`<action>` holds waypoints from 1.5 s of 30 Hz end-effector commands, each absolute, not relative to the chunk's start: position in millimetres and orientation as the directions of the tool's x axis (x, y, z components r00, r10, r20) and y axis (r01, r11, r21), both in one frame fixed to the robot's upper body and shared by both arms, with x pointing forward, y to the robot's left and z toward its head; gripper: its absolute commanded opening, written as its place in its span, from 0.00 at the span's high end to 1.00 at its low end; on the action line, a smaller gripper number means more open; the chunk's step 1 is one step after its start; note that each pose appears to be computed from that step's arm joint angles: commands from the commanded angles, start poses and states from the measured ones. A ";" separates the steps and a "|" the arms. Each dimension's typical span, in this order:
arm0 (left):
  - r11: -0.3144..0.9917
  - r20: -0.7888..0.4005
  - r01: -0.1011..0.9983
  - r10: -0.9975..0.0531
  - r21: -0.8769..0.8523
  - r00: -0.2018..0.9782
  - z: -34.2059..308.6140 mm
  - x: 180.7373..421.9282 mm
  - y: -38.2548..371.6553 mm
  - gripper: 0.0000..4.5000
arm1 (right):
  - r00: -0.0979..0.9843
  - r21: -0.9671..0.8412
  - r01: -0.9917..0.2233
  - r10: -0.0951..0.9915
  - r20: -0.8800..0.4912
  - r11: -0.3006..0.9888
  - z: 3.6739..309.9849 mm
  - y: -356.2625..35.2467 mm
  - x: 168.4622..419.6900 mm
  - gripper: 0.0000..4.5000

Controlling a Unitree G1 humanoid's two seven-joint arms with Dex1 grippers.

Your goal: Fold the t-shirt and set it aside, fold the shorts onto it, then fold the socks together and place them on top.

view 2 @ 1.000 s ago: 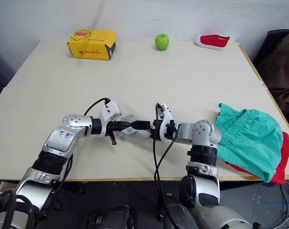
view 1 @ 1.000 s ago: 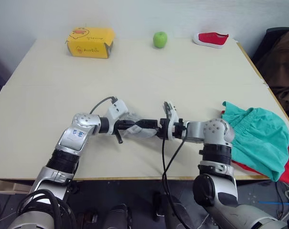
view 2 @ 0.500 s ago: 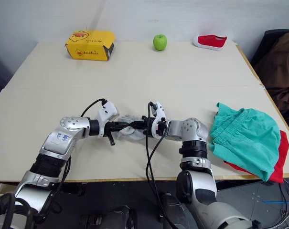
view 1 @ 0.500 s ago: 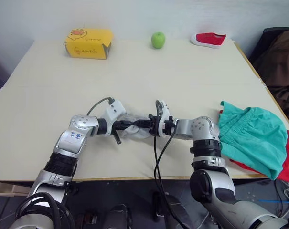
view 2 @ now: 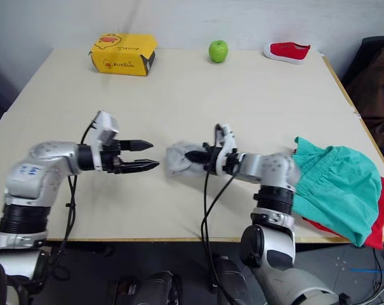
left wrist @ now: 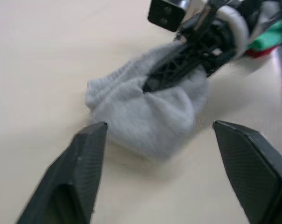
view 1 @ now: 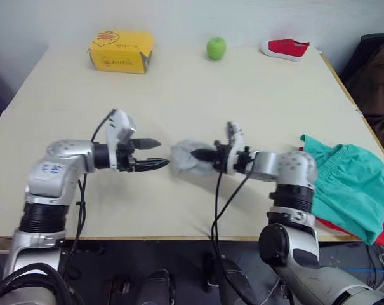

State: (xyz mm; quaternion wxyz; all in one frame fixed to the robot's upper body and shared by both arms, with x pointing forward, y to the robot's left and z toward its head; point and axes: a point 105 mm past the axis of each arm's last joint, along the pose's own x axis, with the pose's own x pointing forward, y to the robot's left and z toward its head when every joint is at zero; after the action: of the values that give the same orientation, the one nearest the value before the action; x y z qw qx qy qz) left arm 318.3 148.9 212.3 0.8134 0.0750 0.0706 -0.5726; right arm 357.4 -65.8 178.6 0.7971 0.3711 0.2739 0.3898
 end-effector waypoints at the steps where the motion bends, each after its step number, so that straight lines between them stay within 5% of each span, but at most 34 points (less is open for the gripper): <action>1: 0.209 -0.157 0.975 -0.963 0.080 0.220 231.4 303.0 137.2 0.00 | 0.612 0.739 -0.537 0.791 0.009 0.407 220.6 -99.7 342.3 1.00; 7: 0.099 -0.071 0.987 -0.992 0.124 0.108 241.7 297.9 104.8 0.00 | 0.789 0.608 -0.521 0.610 0.076 0.599 253.3 -203.5 299.1 1.00; 12: 0.014 -0.065 0.995 -0.998 0.100 0.020 237.5 291.4 94.0 0.00 | 0.935 0.651 -0.278 0.356 0.013 0.706 253.7 -277.0 255.7 1.00; 18: -0.090 -0.046 0.996 -0.995 0.010 -0.090 242.5 279.3 95.1 0.00 | 0.985 0.727 0.024 0.107 -0.133 0.686 214.6 -342.3 220.7 1.00; 25: -0.084 -0.049 0.996 -0.995 0.037 -0.082 248.5 284.8 88.8 0.00 | 0.983 0.814 0.126 0.038 -0.179 0.567 168.0 -379.3 252.2 1.00; 31: -0.079 -0.048 0.997 -0.996 0.022 -0.078 250.5 285.6 89.3 0.00 | 0.958 0.740 0.197 0.035 -0.286 0.643 135.6 -389.7 267.0 1.00; 41: -0.004 -0.044 0.999 -0.999 -0.045 -0.006 252.0 287.8 113.7 0.00 | 0.934 0.365 0.098 0.041 -0.354 0.926 174.0 -412.7 226.9 0.30; 45: 0.058 -0.007 0.996 -0.998 -0.071 0.057 267.1 288.1 135.2 0.00 | 0.913 0.134 -0.103 0.147 -0.380 0.986 215.9 -415.0 194.8 0.00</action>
State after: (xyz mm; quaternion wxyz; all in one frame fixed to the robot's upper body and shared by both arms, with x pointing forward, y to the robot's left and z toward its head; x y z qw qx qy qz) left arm 291.2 125.0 251.4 0.7196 -0.0232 0.0520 -0.6920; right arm 196.0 -421.1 181.7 0.9653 0.1121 0.2351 0.0157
